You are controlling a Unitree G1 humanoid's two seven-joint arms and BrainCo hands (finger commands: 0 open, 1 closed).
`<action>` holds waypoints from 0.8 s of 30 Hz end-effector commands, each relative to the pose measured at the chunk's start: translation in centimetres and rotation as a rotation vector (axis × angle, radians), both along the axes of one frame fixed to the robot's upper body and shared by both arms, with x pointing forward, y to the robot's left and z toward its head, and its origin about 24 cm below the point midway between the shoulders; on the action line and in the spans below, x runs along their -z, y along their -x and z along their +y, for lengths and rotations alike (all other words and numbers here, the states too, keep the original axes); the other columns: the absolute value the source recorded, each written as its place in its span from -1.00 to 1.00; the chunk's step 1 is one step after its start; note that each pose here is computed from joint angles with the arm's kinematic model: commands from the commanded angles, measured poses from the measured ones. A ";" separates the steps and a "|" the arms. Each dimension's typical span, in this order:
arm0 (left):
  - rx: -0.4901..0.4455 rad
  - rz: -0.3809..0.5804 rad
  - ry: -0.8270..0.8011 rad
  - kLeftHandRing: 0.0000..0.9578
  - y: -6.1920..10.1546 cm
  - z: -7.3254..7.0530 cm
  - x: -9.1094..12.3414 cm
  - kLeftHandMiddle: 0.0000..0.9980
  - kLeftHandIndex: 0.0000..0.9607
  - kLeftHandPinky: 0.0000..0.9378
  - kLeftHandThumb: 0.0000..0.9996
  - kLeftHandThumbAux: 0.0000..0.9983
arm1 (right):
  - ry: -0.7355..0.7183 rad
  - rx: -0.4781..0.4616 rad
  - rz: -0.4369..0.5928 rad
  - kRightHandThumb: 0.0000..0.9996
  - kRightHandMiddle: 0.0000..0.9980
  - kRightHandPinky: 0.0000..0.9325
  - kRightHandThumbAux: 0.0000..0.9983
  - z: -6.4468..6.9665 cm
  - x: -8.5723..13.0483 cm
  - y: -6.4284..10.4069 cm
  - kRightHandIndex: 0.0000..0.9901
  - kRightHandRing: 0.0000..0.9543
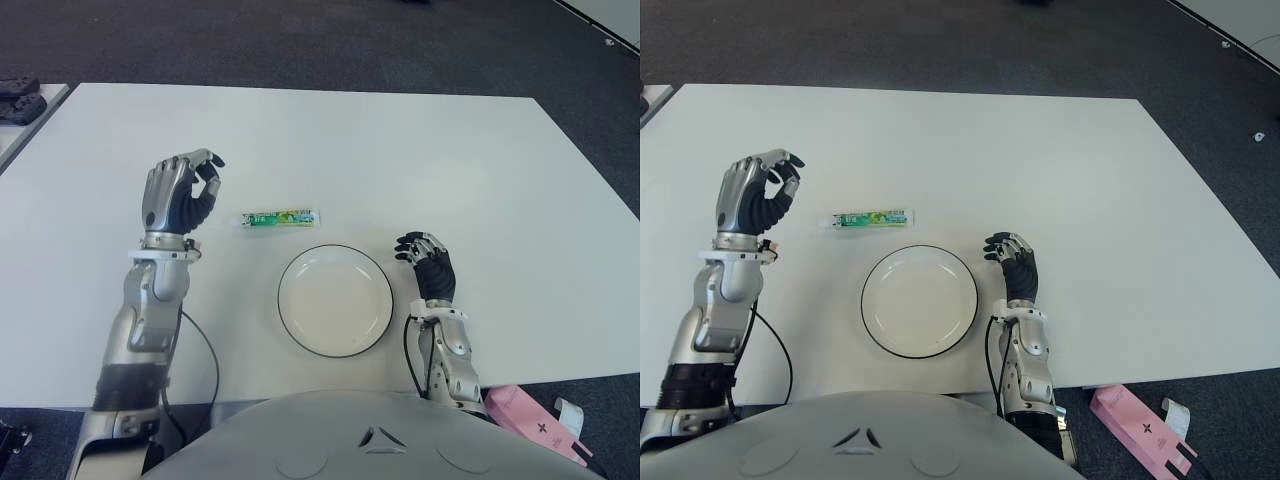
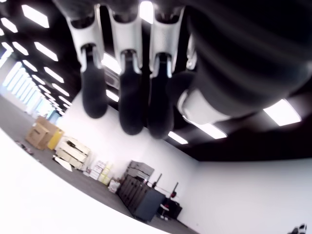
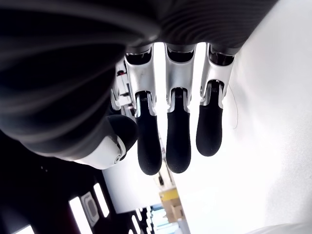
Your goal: Put the toothpaste on the table into the plate.
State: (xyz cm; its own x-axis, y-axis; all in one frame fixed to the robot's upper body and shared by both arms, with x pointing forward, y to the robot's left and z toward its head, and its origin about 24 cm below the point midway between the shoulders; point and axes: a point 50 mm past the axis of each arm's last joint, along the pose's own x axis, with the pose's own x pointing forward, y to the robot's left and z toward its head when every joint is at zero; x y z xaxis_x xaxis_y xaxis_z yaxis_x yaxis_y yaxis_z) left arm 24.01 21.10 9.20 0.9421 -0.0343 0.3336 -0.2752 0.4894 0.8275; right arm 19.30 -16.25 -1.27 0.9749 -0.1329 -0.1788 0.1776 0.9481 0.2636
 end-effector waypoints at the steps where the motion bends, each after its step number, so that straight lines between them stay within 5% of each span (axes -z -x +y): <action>1: 0.037 0.107 -0.105 -0.35 -0.9 -0.1 -0.1 -0.41 -0.28 -0.30 0.21 0.30 | -0.049 0.013 0.054 0.41 0.01 0.06 0.46 1.0 1.1 0.1 -0.13 0.04; 7: 0.044 0.182 -0.231 -0.55 -3.1 -0.2 -0.1 -0.66 -0.65 -0.43 0.05 -0.11 | -0.058 0.022 0.057 0.41 0.00 0.06 0.46 1.0 1.1 0.0 -0.13 0.04; 13: 0.034 0.252 -0.310 -0.62 -4.5 -0.2 0.5 -0.82 -0.92 -0.40 0.22 -0.34 | -0.065 0.026 0.045 0.41 0.00 0.06 0.46 1.0 1.1 0.0 -0.13 0.04; 24: 0.075 0.322 -0.433 -0.93 -6.6 -1.3 1.4 -0.99 -1.00 -0.81 0.13 -0.56 | -0.064 0.034 0.051 0.41 -0.01 0.06 0.46 1.1 1.2 -0.1 -0.13 0.03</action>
State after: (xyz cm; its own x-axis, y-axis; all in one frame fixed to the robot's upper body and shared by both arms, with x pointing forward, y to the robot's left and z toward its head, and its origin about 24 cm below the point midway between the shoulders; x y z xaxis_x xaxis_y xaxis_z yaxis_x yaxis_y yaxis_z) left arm 29.81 19.96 8.21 0.9872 -0.1568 0.0297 -0.0034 0.1655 0.9862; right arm 19.78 -16.20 -1.34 0.9757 -0.1447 -0.1643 0.1858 0.9443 0.2717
